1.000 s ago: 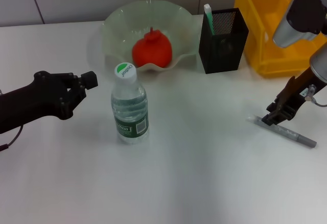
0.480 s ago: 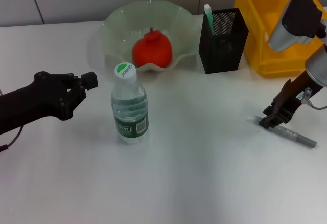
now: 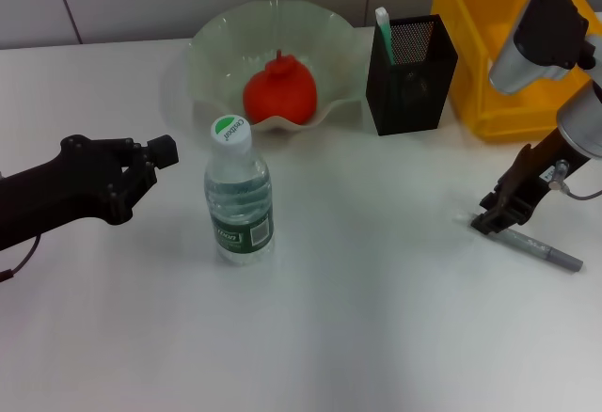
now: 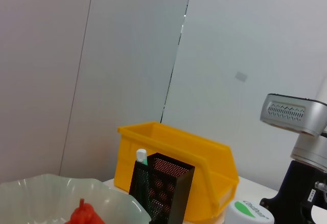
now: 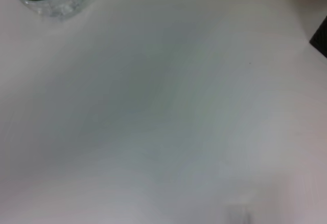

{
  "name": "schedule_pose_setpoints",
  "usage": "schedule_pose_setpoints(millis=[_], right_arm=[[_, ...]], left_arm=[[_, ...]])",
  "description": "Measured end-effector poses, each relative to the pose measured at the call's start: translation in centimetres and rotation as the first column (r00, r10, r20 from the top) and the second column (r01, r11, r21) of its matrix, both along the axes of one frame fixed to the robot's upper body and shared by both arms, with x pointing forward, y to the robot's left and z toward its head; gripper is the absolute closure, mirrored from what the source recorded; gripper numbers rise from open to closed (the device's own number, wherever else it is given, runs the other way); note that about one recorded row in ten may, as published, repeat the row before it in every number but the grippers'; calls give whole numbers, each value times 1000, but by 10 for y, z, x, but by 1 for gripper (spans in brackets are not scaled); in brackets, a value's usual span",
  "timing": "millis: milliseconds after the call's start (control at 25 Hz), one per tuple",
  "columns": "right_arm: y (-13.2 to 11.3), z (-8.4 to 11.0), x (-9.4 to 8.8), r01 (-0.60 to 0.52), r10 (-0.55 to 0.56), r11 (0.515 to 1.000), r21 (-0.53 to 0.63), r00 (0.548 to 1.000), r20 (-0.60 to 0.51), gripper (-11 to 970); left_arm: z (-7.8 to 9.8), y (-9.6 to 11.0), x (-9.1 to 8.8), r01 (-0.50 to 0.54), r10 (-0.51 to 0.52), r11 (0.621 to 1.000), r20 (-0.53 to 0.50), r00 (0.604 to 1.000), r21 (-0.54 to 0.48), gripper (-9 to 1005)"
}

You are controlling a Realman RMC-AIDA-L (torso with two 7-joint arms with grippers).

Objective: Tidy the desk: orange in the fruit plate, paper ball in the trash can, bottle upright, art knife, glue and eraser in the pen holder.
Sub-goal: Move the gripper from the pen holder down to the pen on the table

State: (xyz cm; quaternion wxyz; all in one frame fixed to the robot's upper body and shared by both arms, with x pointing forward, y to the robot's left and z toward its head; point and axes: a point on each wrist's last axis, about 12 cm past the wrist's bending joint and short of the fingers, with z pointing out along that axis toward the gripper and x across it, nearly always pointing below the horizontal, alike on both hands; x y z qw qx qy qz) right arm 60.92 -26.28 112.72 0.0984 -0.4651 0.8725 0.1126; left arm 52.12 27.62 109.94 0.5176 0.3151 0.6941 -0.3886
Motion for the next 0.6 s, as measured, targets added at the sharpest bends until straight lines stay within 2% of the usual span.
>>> schedule_pose_setpoints(millis=[600], right_arm=[[4, -6, -1, -15, 14, 1000, -6, 1000, -24, 664]], left_arm=[[-1, 1, -1, -2, 2, 1000, -3, 1000, 0, 920]])
